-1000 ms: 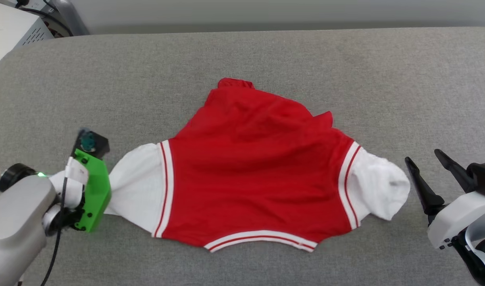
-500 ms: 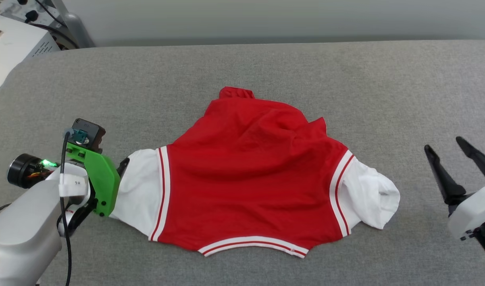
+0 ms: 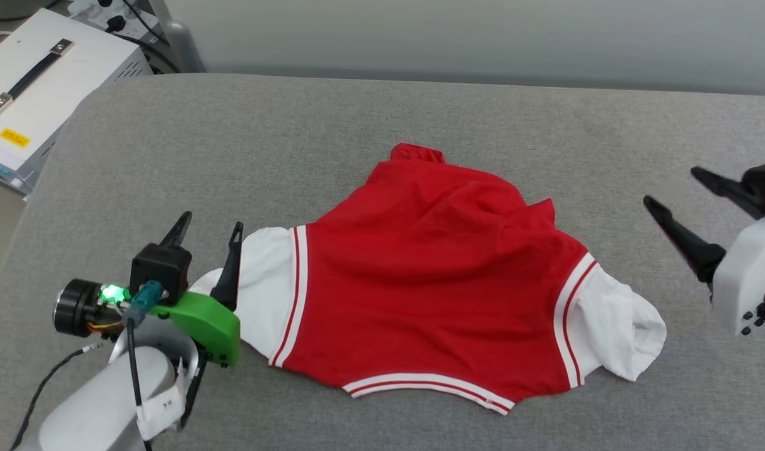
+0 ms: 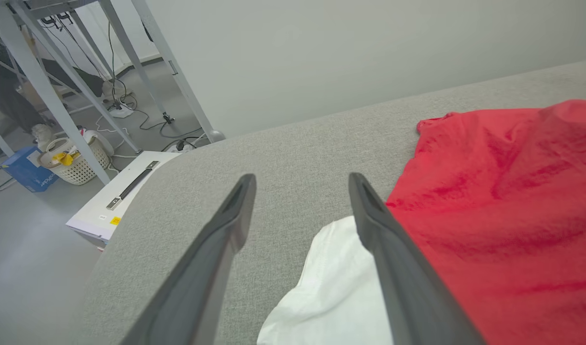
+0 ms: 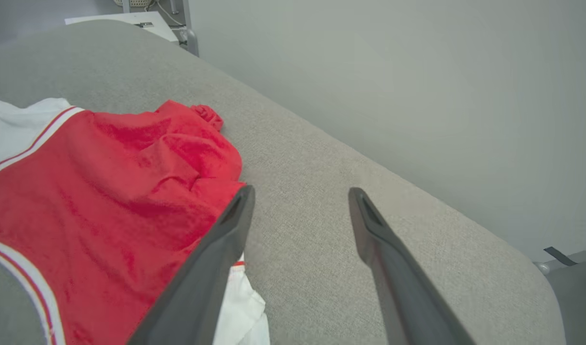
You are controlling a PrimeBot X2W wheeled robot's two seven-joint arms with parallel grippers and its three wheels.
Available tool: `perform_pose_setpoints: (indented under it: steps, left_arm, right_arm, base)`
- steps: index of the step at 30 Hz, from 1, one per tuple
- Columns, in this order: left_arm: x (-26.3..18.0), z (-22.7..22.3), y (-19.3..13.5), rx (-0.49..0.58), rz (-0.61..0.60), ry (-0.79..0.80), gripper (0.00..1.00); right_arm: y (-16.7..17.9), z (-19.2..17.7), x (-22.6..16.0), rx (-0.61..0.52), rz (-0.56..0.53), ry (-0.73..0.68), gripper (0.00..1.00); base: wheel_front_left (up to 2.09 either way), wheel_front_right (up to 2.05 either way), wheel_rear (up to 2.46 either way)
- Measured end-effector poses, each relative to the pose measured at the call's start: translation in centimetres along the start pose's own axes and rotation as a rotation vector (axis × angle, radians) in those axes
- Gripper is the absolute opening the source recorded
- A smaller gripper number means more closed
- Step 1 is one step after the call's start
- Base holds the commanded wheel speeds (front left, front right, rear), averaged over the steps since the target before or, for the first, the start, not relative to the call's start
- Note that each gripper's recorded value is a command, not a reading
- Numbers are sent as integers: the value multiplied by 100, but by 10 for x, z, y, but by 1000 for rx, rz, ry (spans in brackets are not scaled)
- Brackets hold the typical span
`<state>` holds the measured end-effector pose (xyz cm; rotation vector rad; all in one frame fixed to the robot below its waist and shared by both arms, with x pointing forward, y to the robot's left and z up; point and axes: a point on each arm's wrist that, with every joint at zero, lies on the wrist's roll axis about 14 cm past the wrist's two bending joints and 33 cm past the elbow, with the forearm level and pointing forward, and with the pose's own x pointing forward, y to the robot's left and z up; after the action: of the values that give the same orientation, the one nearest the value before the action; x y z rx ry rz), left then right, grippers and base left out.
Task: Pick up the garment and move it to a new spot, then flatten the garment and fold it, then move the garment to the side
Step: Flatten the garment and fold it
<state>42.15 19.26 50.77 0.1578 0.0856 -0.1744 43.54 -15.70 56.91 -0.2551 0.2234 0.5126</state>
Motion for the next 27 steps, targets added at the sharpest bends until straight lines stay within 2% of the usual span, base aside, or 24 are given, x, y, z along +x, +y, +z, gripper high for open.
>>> perform_pose_setpoints:
  steps: [5,8,12,17,23,27]
  left_arm:
    - [-9,8,-3,-11,78,-66,100]
    - [-11,21,-6,-26,122,-129,100]
    - [-15,9,-11,-64,159,-113,100]
    - [-8,-1,-14,-95,169,-104,100]
    - [0,-14,-10,-101,185,-85,100]
    - [3,-22,-4,-96,203,-71,100]
  right_arm:
    - [26,-33,12,-14,143,261,100]
    - [33,-55,18,-18,195,399,100]
    - [37,-82,31,-19,235,531,100]
    - [43,-110,56,-22,271,635,100]
    - [59,-163,80,-35,320,774,100]
    - [62,-179,93,-48,340,794,100]
  base:
    - [0,0,0]
    - [0,0,0]
    - [0,0,0]
    - [0,0,0]
    - [0,0,0]
    - [0,0,0]
